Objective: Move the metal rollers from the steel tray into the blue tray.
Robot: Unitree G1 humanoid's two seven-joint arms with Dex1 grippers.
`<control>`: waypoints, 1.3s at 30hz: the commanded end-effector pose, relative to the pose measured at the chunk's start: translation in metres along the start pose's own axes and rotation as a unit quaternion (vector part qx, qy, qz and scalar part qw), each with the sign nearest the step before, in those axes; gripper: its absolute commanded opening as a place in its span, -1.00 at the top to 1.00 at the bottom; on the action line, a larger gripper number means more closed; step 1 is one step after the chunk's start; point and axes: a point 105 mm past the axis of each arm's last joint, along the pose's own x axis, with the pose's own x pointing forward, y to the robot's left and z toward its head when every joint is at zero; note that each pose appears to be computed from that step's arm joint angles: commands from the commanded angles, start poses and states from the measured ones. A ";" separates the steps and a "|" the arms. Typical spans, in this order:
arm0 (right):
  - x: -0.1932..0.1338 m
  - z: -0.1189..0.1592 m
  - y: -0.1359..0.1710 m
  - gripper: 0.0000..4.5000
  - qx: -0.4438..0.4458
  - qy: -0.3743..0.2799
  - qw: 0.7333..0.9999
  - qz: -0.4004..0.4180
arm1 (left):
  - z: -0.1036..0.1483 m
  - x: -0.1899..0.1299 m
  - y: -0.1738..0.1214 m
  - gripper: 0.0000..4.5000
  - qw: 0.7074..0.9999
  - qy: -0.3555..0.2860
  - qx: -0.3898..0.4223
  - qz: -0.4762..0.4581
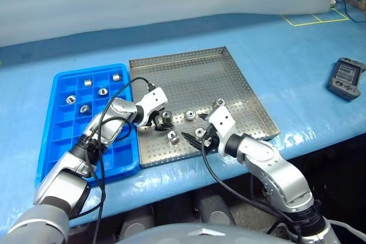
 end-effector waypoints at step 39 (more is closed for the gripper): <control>0.018 0.023 0.027 -1.00 -0.030 -0.034 0.995 0.088 | -0.082 -0.197 0.025 0.19 0.699 -0.142 -0.231 0.662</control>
